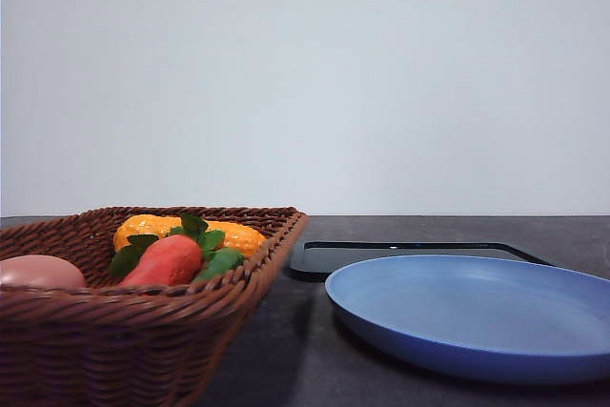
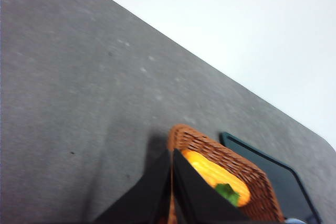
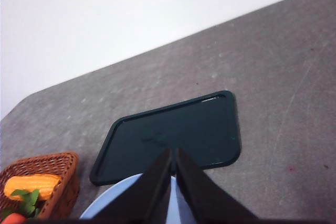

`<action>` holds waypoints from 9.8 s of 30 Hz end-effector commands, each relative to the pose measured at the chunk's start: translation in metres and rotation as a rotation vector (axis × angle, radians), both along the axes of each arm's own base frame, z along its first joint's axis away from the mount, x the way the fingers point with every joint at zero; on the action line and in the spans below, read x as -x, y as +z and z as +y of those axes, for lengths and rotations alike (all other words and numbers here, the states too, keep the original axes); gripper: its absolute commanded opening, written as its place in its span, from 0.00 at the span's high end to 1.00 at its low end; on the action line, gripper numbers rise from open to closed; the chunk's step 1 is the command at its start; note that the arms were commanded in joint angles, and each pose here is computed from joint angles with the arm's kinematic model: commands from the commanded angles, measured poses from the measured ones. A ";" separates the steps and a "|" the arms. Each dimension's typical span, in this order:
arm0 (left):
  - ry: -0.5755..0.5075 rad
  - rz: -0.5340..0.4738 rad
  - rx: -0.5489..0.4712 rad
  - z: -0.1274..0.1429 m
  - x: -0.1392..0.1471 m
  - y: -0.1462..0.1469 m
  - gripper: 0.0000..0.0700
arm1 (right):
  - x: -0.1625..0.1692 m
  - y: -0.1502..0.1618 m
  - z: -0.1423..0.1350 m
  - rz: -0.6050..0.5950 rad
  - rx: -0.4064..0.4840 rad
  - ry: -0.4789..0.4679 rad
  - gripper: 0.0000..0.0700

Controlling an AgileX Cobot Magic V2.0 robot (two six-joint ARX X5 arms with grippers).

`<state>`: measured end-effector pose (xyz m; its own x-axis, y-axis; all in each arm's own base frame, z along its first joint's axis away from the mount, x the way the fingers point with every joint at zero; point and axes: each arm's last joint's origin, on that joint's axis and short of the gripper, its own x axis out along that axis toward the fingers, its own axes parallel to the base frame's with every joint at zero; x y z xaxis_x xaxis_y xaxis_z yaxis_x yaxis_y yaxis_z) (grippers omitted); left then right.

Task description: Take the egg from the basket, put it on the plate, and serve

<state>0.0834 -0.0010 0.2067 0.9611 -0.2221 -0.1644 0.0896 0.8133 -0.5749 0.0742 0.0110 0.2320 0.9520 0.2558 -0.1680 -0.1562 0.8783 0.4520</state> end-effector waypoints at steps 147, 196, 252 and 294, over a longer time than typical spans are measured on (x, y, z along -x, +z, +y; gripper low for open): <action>-1.188 0.004 -0.584 -0.239 -0.097 0.119 0.78 | -0.078 -0.002 0.012 0.625 -0.037 0.417 1.00; -1.245 0.128 -0.590 -0.283 -0.085 0.083 0.50 | -0.079 -0.018 0.018 0.828 -0.082 0.427 1.00; -0.659 -0.027 -0.717 -0.107 -0.006 0.192 0.51 | -0.318 -0.046 -0.006 0.854 -0.074 0.269 0.61; -0.152 0.112 -0.660 -0.058 -0.041 0.111 1.00 | -0.039 0.091 0.042 0.098 0.445 0.214 1.00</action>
<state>0.1292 -0.0611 0.3175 0.8866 -0.1600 -0.4340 0.2133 0.9740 0.0765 0.1128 0.0523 0.3274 0.8553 0.3253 -0.4033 -0.3304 0.9420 0.0593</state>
